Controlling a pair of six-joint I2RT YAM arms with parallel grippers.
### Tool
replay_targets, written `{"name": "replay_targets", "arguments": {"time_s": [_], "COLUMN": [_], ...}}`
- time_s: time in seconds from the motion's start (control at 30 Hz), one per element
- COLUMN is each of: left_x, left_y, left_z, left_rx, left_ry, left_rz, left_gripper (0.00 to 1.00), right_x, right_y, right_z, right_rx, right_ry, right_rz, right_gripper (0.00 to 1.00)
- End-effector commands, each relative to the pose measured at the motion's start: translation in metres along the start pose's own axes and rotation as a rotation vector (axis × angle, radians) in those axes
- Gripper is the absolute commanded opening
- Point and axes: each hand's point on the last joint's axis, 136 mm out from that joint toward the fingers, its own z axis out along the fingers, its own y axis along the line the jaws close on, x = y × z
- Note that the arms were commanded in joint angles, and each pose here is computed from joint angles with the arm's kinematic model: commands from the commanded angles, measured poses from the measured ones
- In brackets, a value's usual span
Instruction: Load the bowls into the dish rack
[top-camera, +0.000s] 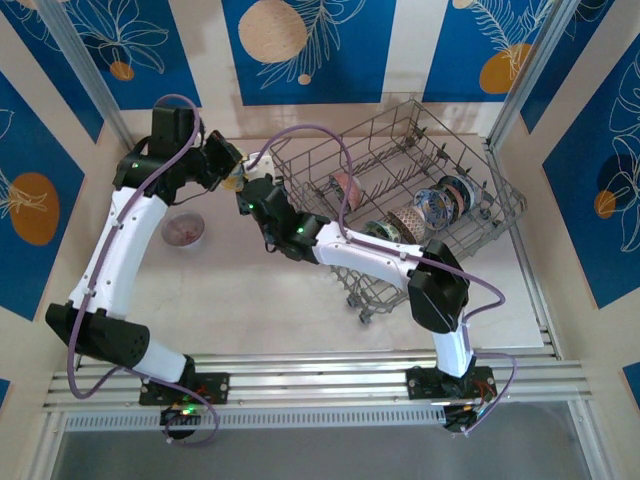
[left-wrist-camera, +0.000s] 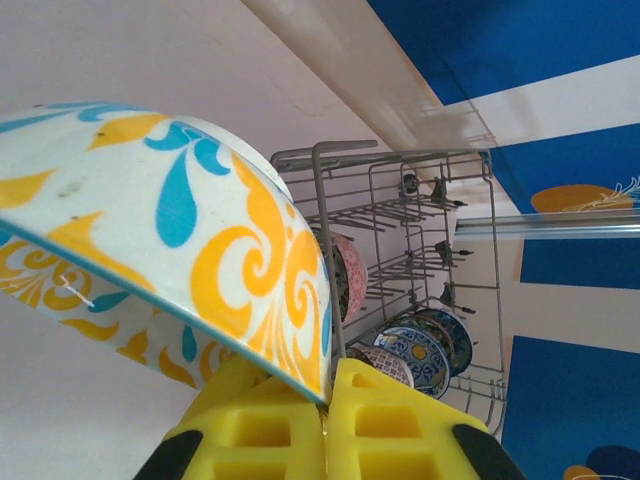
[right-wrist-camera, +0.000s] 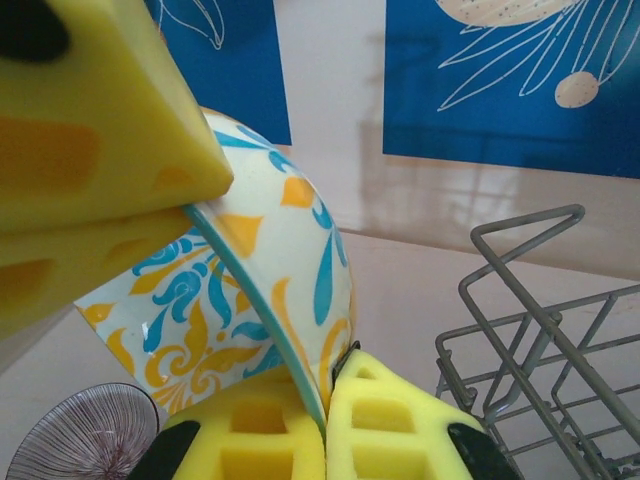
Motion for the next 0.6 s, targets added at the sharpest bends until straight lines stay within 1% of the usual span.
{"name": "replay_targets", "arguments": {"time_s": [0.0, 0.07, 0.17, 0.3, 0.57], "left_x": [0.003, 0.003, 0.005, 0.003, -0.011], "left_y": [-0.006, -0.006, -0.006, -0.009, -0.025], "left_z": [-0.004, -0.004, -0.004, -0.004, -0.02], "left_rx": [0.026, 0.027, 0.032, 0.045, 0.062], "left_ry": [0.003, 0.002, 0.006, 0.004, -0.065], "left_rz": [0.041, 0.049, 0.054, 0.065, 0.112], "left_gripper": [0.13, 0.17, 0.26, 0.35, 0.56], "right_x": [-0.04, -0.038, -0.037, -0.038, -0.044], "right_y": [-0.004, -0.006, -0.007, -0.012, -0.031], "right_z": [-0.003, -0.001, -0.002, -0.001, -0.001], "right_rx": [0.017, 0.019, 0.015, 0.019, 0.011], "right_ry": [-0.093, -0.07, -0.059, -0.046, 0.004], "right_rz": [0.069, 0.066, 0.07, 0.075, 0.101], "right_gripper": [0.0, 0.0, 0.0, 0.0, 0.0]}}
